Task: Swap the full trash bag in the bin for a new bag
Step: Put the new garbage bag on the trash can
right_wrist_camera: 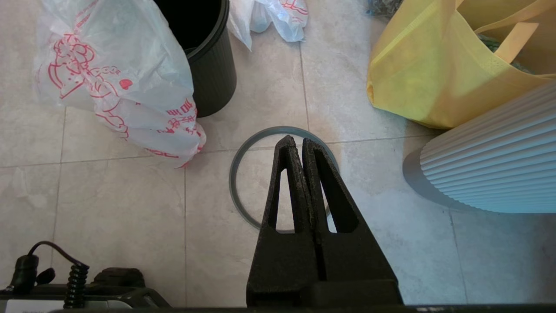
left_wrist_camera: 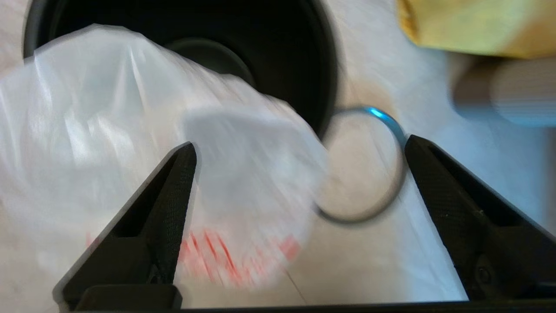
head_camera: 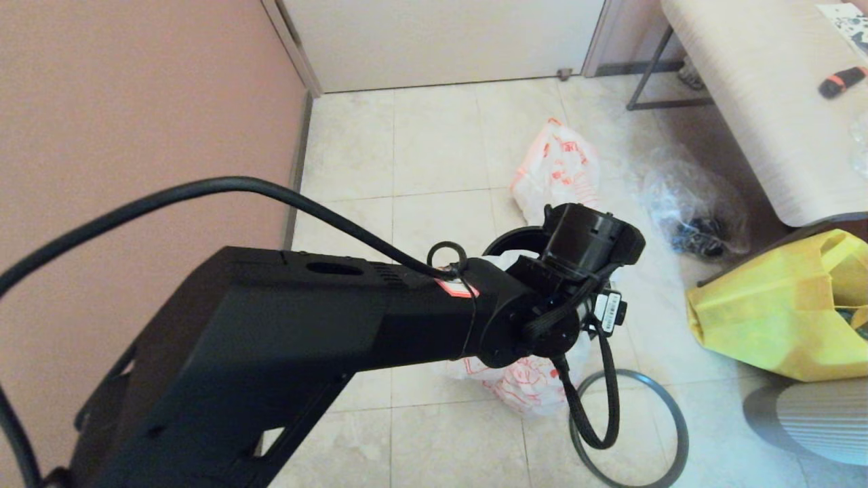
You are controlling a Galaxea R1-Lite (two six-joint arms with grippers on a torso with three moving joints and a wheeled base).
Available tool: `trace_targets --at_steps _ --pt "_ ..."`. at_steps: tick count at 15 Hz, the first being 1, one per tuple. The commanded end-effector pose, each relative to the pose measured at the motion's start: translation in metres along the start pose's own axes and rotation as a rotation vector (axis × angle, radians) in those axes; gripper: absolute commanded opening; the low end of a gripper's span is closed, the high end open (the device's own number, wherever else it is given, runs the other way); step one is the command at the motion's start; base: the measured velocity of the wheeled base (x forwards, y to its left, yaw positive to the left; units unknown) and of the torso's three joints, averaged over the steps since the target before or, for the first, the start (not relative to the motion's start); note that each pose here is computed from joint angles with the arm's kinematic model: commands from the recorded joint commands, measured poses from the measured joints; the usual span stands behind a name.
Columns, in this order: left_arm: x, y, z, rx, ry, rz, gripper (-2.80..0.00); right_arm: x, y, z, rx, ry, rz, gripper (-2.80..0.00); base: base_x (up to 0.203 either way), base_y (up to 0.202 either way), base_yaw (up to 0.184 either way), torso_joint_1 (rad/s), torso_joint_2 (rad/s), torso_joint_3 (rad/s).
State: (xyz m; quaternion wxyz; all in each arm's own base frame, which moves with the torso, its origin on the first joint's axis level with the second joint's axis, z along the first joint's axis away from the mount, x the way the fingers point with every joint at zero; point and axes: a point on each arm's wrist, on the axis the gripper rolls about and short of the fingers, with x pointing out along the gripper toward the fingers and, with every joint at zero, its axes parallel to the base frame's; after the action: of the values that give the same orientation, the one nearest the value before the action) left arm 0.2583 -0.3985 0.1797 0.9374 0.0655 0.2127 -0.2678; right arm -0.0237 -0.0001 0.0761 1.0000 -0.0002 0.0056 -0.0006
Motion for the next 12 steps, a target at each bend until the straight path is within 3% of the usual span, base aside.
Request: trace_targets --at_steps 1,2,6,9,12 --pt "-0.033 0.008 0.015 -0.021 -0.022 -0.009 -2.8 0.0 0.0 0.0 0.0 0.001 0.001 -2.8 0.0 0.0 0.0 0.0 0.0 0.0" --pt "-0.04 0.015 0.014 -0.027 -0.014 0.008 -2.8 0.0 0.0 0.0 -0.001 0.001 0.0 -2.8 0.0 0.0 0.0 0.0 0.0 0.0" --pt "-0.03 0.08 0.023 -0.154 -0.038 0.191 -2.8 0.0 0.0 0.0 0.0 0.001 0.0 -2.8 0.0 0.0 0.0 0.0 0.0 0.0" --pt "-0.003 0.08 0.003 -0.14 0.02 0.196 -2.8 0.0 0.0 0.0 0.0 0.001 0.0 -2.8 0.0 0.0 0.0 0.0 0.0 0.0" --pt "0.057 0.077 -0.014 -0.151 -0.013 0.207 -2.8 0.0 0.0 0.0 0.0 0.001 0.0 -2.8 0.0 0.0 0.0 0.0 0.0 0.0"
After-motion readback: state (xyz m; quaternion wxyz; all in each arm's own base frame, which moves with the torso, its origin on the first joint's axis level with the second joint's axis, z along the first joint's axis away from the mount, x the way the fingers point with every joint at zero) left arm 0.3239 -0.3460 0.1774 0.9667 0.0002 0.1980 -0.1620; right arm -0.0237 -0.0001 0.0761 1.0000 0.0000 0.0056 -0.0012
